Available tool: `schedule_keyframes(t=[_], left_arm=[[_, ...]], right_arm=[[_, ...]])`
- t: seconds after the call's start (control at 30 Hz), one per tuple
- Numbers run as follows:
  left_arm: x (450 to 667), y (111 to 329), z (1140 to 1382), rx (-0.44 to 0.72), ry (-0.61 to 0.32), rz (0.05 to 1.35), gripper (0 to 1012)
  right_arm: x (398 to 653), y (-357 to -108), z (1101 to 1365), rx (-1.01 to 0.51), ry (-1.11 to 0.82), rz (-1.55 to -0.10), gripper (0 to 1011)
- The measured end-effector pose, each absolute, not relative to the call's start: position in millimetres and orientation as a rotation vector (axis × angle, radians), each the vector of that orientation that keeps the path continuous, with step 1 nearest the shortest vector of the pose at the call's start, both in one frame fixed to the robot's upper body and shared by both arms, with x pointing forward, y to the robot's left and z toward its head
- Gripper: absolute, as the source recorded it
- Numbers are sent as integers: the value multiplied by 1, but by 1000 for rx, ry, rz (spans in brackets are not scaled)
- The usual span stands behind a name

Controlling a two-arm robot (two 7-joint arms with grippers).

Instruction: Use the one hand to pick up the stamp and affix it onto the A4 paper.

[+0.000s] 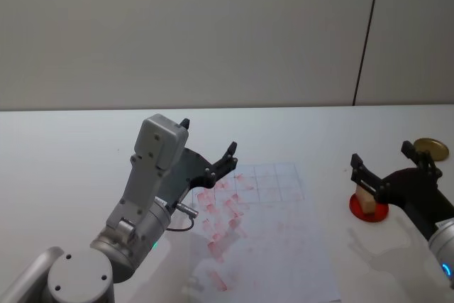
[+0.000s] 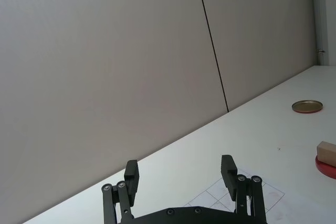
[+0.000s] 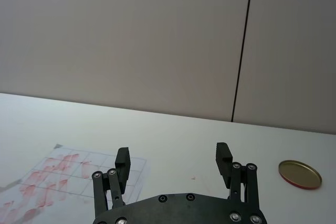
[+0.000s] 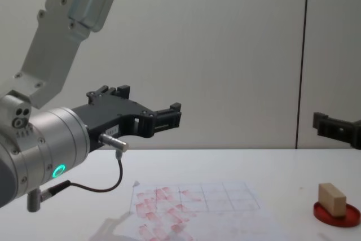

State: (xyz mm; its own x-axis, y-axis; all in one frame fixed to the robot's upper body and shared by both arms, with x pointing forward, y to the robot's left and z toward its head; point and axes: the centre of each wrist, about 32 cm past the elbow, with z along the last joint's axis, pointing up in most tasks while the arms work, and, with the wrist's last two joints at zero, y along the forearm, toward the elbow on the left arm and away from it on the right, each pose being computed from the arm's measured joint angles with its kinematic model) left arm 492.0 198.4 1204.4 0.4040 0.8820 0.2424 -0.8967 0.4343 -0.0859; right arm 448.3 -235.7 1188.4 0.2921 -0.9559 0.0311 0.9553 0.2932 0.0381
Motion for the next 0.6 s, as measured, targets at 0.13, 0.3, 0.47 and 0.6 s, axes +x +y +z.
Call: schedule_keyframes(t=[0.13,0.3,0.47,0.6], left_arm=[[492,198,1204,61,-268,1124,993],[492,198,1204,61,-268,1124,993],[492,198,1204,61,-268,1124,993],[492,198,1204,61,-268,1124,993]], right_arm=[[451,-234,1189,1,-36,-1306,1001],[457,-231,1190,-17,-6,-1349,1001],[461,-227,1191,-40,31,-1379,1001],[466,-222,1192,-69,76,-1398,1001]])
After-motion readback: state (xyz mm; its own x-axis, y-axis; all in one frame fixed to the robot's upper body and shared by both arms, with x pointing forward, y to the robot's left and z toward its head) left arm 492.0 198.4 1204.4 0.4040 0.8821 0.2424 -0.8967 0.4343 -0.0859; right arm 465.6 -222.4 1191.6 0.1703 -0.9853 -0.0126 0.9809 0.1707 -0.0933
